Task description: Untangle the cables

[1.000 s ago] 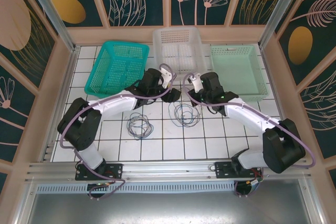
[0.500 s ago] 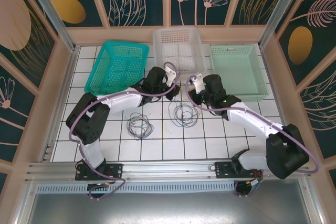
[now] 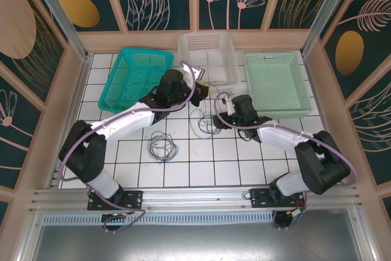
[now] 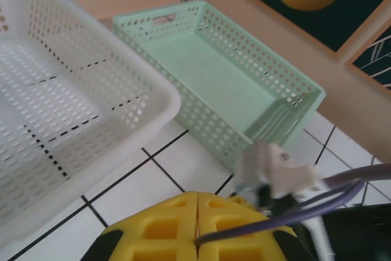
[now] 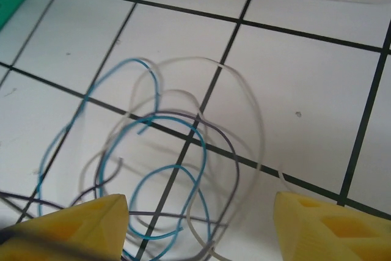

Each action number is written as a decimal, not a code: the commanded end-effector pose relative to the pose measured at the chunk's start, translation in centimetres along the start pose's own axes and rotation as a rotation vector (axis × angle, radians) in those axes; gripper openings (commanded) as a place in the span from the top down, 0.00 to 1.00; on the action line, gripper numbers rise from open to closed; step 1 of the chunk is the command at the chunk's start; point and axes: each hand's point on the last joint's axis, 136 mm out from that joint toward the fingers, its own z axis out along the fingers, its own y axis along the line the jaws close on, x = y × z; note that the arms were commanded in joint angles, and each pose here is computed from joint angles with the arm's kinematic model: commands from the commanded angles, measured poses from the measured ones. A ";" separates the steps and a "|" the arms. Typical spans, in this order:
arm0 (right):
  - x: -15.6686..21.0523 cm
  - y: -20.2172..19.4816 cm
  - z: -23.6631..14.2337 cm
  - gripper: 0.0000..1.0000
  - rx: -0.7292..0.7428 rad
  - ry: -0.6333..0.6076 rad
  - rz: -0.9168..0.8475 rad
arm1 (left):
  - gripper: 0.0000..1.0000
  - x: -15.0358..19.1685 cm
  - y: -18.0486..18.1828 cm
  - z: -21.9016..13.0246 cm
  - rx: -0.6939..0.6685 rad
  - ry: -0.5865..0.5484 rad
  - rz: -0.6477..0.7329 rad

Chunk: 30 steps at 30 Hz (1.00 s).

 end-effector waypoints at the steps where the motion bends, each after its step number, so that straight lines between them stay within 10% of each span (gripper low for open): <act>1: -0.2 -0.5 1.4 0.37 0.050 -0.015 0.085 | 1.00 -2.7 -2.7 -1.7 0.091 -0.080 0.010; 12: 2.5 -3.2 2.9 0.41 0.197 0.088 0.155 | 1.00 -5.7 -4.1 -5.4 0.082 -0.185 0.043; 30: 5.1 -4.0 2.6 0.41 0.225 0.115 0.195 | 1.00 -19.7 -4.5 -11.9 -0.177 -0.517 0.201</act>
